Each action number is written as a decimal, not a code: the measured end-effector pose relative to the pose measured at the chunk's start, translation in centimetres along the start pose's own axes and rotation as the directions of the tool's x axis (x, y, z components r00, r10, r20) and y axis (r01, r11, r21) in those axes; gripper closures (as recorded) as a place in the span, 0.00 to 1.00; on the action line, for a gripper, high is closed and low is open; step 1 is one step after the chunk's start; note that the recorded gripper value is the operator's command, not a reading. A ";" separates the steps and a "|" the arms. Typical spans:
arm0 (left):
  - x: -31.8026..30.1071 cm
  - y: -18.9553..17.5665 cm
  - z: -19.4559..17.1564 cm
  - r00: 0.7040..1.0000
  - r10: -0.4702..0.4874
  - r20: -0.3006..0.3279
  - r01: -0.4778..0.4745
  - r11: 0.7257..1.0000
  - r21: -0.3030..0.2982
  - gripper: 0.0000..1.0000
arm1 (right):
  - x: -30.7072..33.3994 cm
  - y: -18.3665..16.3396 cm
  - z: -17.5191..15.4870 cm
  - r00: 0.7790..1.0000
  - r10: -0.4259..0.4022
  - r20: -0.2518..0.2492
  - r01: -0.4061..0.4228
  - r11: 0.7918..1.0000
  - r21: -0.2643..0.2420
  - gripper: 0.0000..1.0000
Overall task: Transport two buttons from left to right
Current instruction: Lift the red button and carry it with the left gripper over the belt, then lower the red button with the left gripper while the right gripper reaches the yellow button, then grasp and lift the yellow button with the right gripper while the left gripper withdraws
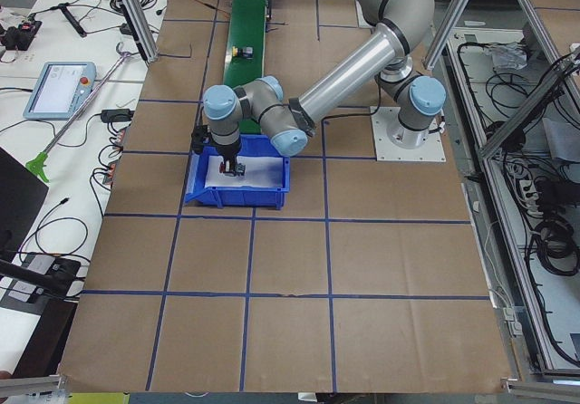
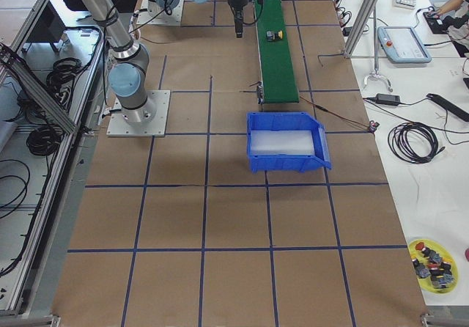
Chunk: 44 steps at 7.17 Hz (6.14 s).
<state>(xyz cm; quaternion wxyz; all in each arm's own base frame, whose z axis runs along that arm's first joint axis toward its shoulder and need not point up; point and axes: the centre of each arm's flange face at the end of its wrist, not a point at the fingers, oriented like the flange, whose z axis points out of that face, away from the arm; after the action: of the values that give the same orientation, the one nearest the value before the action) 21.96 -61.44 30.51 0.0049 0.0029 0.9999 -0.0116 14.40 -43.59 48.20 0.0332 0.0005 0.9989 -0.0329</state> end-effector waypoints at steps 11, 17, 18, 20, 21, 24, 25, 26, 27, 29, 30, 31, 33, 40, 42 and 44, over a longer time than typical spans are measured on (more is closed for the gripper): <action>18.5 -2.4 -9.5 1.000 0.020 -0.004 -0.020 0.998 -0.056 0.91 | 0.0 0.1 0.6 1.000 0.001 0.000 -0.001 1.000 -0.015 0.00; 22.8 -1.6 -1.7 1.000 -0.020 0.002 0.020 0.999 -0.045 0.91 | 0.3 0.1 0.5 1.000 -0.001 -0.015 0.000 1.000 -0.011 0.00; 22.8 -1.4 0.0 1.000 -0.018 0.017 0.018 1.000 -0.025 0.91 | 0.3 0.0 0.4 1.000 0.000 -0.018 0.000 1.000 -0.008 0.00; 22.5 -1.1 2.5 0.998 -0.017 0.064 0.018 1.000 -0.016 0.91 | 0.3 -0.2 1.1 1.000 0.001 -0.011 -0.002 1.000 -0.015 0.00; 22.4 -1.1 3.2 0.997 -0.018 0.070 0.020 1.000 -0.023 0.91 | 0.3 -0.7 1.7 1.000 0.002 -0.008 -0.002 1.000 -0.025 0.00; 22.5 -1.2 3.9 0.998 -0.029 0.064 0.031 0.999 -0.027 0.91 | 0.4 -4.9 5.2 1.000 -0.001 -0.002 0.001 1.000 0.017 0.00; 22.6 -1.2 3.9 0.997 -0.037 0.061 0.039 0.999 -0.026 0.91 | 0.4 -7.4 7.5 1.000 -0.004 0.000 0.004 0.999 0.050 0.00; 22.8 -1.2 4.0 0.997 -0.049 0.058 0.051 0.998 -0.027 0.86 | 0.5 -9.6 9.7 1.000 -0.007 0.002 0.007 0.996 0.091 0.00; 23.0 -1.2 4.1 0.997 -0.056 0.048 0.057 0.998 -0.027 0.36 | 0.5 -11.4 12.2 1.000 -0.009 0.004 0.009 0.994 0.106 0.00; 23.3 -1.2 4.1 0.998 -0.062 0.026 0.062 0.998 -0.026 0.00 | 0.3 -14.1 15.9 1.000 -0.013 0.026 0.010 0.994 0.111 0.00; 23.3 -1.1 4.0 0.998 -0.062 0.024 0.063 0.998 -0.024 0.00 | 0.2 -15.6 16.6 0.999 -0.015 0.036 0.010 0.993 0.120 0.00; 23.2 -1.2 3.4 0.998 -0.063 0.026 0.063 0.998 -0.016 0.00 | 0.1 -16.9 16.9 0.999 -0.016 0.039 0.011 0.992 0.128 0.00; 23.2 -1.2 0.6 0.997 -0.064 0.034 0.064 0.998 0.016 0.00 | -0.1 -18.1 19.5 0.999 -0.014 0.044 0.010 0.995 0.098 0.00; 31.3 7.9 -15.0 0.995 -0.089 0.033 0.089 0.996 0.017 0.00 | -0.4 -18.2 24.9 1.000 -0.017 -0.011 0.018 1.000 0.014 0.92; 33.5 11.0 -16.9 0.997 -0.065 0.032 0.065 0.998 0.014 0.00 | -0.2 -18.3 24.8 1.000 -0.016 -0.014 0.016 1.000 0.011 0.97; 33.8 11.8 -17.6 0.998 -0.059 0.030 0.059 0.998 0.020 0.00 | 0.1 -18.4 23.9 0.999 -0.015 -0.039 0.015 1.000 0.013 0.97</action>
<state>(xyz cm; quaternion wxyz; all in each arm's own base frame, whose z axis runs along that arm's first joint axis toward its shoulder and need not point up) -11.98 -49.04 47.46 0.0198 -0.0267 0.9992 -0.0211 15.81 -63.53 25.64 0.0135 -0.0060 0.9991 -0.0395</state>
